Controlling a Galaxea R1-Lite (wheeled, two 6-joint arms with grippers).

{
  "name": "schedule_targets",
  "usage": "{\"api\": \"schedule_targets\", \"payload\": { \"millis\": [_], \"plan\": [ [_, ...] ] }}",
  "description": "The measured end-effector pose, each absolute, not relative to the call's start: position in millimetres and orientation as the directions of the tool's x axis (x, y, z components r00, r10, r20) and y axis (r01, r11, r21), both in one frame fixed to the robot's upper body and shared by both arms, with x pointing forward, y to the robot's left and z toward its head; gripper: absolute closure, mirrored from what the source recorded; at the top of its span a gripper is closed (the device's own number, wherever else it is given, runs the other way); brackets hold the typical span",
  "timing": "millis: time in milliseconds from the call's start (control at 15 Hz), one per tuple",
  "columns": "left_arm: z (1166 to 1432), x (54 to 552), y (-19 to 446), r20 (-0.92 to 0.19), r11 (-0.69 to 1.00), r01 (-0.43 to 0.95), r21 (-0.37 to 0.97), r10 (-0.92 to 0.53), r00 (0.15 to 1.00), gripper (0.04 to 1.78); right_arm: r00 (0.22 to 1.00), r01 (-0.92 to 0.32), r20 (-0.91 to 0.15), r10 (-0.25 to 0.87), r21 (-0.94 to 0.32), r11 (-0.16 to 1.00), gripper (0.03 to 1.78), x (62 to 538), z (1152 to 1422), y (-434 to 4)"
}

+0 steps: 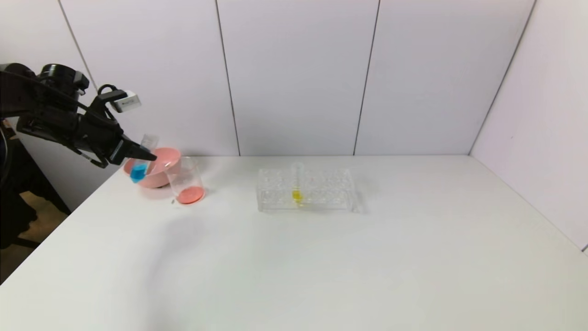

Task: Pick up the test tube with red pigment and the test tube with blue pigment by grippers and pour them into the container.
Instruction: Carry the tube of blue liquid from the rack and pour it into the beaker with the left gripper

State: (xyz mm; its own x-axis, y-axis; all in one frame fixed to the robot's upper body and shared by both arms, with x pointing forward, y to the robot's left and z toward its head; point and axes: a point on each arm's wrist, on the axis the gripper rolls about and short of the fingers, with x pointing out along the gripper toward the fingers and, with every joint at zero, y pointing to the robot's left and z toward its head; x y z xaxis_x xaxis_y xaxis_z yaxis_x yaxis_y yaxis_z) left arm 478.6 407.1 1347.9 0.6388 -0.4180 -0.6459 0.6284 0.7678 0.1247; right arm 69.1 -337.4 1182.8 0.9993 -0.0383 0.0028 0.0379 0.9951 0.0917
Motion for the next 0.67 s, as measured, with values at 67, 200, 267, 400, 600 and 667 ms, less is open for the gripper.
{"api": "schedule_targets", "payload": {
  "millis": [67, 200, 267, 400, 600, 667],
  "plan": [
    [1348.3, 479.6, 405.4, -0.652, 0.761, 0.631, 0.149, -0.404, 0.642, 1.38, 0.999, 0.038, 0.003, -0.038, 0.091, 0.995, 0.04, 69.1, 1182.8, -337.4],
    [1348.6, 481.5, 401.8, -0.674, 0.744, 0.632, 0.217, -0.354, 0.649, 1.38, 0.999, 0.038, 0.003, -0.038, 0.092, 0.995, 0.04, 69.1, 1182.8, -337.4],
    [1348.8, 482.0, 400.6, -0.685, 0.728, 0.635, 0.258, -0.326, 0.652, 1.38, 0.999, 0.038, 0.003, -0.038, 0.092, 0.995, 0.04, 69.1, 1182.8, -337.4],
    [1348.4, 483.5, 394.6, -0.711, 0.679, 0.648, 0.345, -0.261, 0.653, 1.38, 0.999, 0.038, 0.003, -0.038, 0.092, 0.995, 0.04, 69.1, 1182.8, -337.4],
    [1349.6, 485.3, 386.4, -0.732, 0.599, 0.669, 0.441, -0.192, 0.654, 1.38, 0.999, 0.038, 0.003, -0.038, 0.091, 0.995, 0.04, 69.1, 1182.8, -337.4],
    [1349.5, 486.3, 383.6, -0.733, 0.580, 0.676, 0.455, -0.187, 0.654, 1.38, 0.999, 0.037, 0.003, -0.038, 0.091, 0.995, 0.04, 69.1, 1182.8, -337.3]
  ]
}}
